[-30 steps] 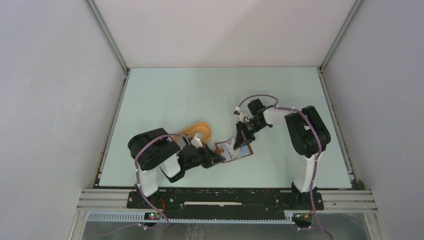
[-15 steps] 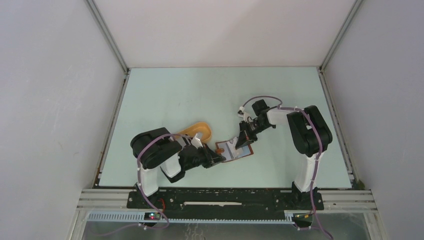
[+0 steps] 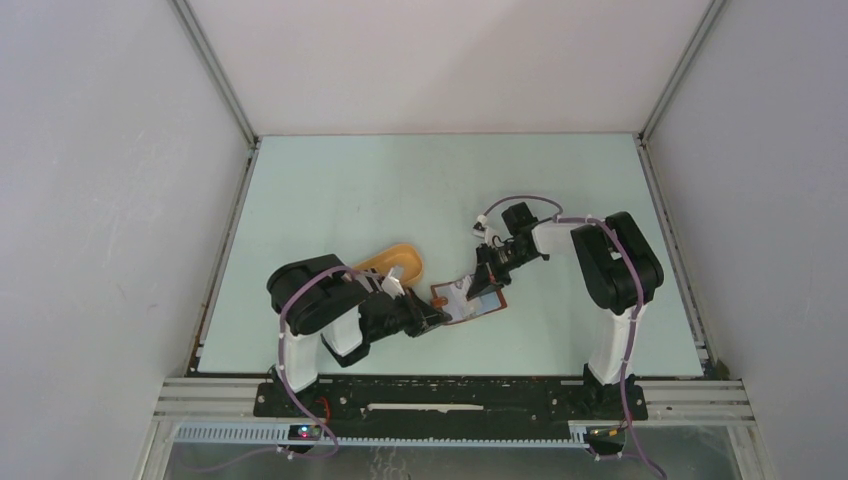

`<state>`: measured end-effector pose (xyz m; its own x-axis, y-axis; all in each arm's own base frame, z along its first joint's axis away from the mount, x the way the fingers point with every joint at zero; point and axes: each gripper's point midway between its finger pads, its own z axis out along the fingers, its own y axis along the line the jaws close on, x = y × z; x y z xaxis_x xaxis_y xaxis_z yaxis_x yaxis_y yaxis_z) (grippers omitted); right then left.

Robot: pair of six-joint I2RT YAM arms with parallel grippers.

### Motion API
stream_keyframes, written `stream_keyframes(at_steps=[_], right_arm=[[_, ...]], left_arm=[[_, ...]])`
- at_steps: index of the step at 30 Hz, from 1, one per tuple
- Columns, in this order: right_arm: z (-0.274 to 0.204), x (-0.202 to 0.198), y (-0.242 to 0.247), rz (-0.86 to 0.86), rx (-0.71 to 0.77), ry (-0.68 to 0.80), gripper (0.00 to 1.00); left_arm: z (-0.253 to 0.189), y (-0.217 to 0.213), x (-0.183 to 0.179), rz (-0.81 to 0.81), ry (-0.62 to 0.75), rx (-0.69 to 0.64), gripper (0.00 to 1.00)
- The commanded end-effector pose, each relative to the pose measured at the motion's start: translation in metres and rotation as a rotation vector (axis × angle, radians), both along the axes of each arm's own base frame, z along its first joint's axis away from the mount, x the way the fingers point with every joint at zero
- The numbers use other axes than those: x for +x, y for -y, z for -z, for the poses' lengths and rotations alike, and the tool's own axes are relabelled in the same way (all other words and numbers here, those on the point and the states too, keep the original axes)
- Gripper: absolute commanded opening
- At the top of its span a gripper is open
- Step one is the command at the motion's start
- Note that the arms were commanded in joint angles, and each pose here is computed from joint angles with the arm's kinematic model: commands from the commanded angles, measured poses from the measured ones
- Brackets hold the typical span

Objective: Put the credit cards into the card holder
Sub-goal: Insert the credit card into the card holder.

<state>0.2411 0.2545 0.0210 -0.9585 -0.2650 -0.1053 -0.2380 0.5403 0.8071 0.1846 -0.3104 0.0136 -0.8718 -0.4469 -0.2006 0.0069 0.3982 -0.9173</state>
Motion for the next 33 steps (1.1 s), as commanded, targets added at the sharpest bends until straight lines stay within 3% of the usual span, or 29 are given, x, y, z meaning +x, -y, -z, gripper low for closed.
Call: stream_keyframes(at_steps=[1,8,23,33], right_arm=[[0.014,-0.006,-0.004,-0.013,-0.009,-0.006,0.0],[0.019,-0.028,-0.011,-0.08,0.002,-0.076,0.04],[0.002,-0.008,-0.005,-0.156,-0.215,0.185,0.37],[-0.005,-0.015,-0.013,-0.222,-0.242,0.252,0.48]], left_arm=[[0.021,-0.011,-0.003,-0.024,-0.029,0.073,0.08],[0.022,-0.013,-0.003,-0.032,-0.03,0.074,0.08],[0.022,-0.015,-0.005,-0.036,-0.025,0.071,0.08],[0.018,-0.016,-0.004,-0.038,-0.014,0.065,0.08]])
